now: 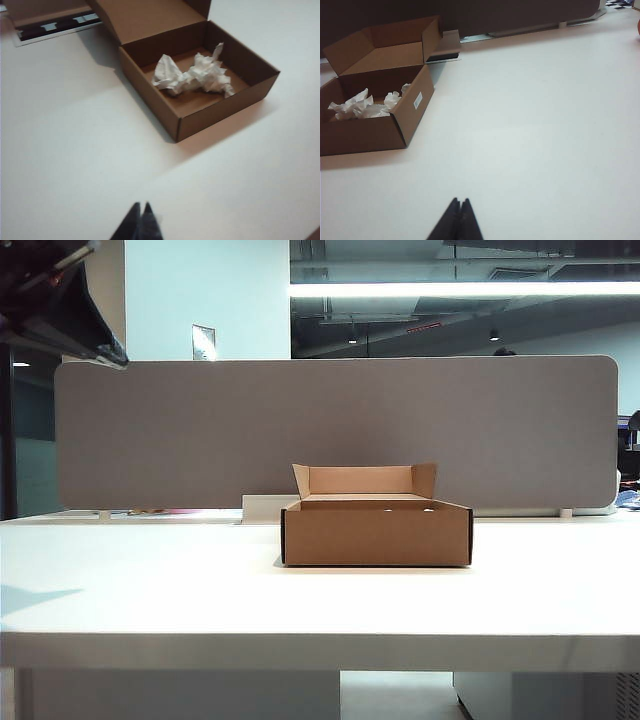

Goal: Pick up all the paper balls on the table and put them in the paper box.

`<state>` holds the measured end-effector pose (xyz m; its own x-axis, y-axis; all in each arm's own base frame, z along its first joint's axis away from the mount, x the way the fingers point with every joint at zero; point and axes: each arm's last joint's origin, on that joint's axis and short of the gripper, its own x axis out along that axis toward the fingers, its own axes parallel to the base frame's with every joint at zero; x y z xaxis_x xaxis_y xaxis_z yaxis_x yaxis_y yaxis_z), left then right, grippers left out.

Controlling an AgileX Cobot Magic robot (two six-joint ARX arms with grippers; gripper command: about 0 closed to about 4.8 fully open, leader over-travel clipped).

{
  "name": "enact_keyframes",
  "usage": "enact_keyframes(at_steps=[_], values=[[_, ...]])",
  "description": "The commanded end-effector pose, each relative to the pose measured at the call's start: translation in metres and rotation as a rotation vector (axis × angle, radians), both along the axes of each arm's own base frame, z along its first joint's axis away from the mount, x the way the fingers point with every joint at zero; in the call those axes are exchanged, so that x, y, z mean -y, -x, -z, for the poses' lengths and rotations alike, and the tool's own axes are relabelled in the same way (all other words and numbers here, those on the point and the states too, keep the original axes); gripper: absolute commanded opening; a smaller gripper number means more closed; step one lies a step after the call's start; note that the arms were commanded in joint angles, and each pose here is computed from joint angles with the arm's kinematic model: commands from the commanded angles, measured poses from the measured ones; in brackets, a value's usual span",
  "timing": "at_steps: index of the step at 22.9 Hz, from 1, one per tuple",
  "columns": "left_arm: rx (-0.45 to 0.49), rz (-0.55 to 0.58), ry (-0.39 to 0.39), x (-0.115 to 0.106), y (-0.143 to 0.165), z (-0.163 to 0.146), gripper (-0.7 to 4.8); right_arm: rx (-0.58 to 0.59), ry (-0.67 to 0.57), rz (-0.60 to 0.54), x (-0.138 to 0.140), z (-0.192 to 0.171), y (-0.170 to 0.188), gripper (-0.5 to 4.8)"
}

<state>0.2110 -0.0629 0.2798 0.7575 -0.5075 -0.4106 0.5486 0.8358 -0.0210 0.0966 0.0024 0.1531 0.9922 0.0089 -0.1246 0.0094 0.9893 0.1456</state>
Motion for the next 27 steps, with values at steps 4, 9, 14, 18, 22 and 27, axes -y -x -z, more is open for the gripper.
enact_keyframes(at_steps=[4, 9, 14, 18, 22, 27], values=[[0.090, -0.089, -0.005, -0.004, 0.008, 0.006, -0.05, 0.004, 0.000, 0.002, 0.000, 0.001, 0.000, -0.05], [0.296, -0.219, 0.066, -0.019, 0.053, 0.037, -0.05, 0.002, 0.000, 0.002, 0.000, 0.001, 0.000, -0.05], [0.334, -0.235, 0.075, -0.025, 0.075, 0.061, -0.05, 0.002, 0.000, 0.002, 0.000, 0.001, 0.000, -0.05], [0.369, -0.262, 0.083, -0.030, 0.085, 0.077, -0.05, 0.002, 0.000, 0.002, 0.000, 0.001, 0.000, -0.05], [0.435, -0.312, 0.097, -0.040, 0.095, 0.088, -0.05, 0.002, 0.000, 0.002, 0.000, 0.001, 0.000, -0.05], [0.493, -0.349, 0.106, -0.045, 0.102, 0.096, -0.05, 0.002, 0.000, 0.001, 0.000, 0.001, 0.000, -0.05]])
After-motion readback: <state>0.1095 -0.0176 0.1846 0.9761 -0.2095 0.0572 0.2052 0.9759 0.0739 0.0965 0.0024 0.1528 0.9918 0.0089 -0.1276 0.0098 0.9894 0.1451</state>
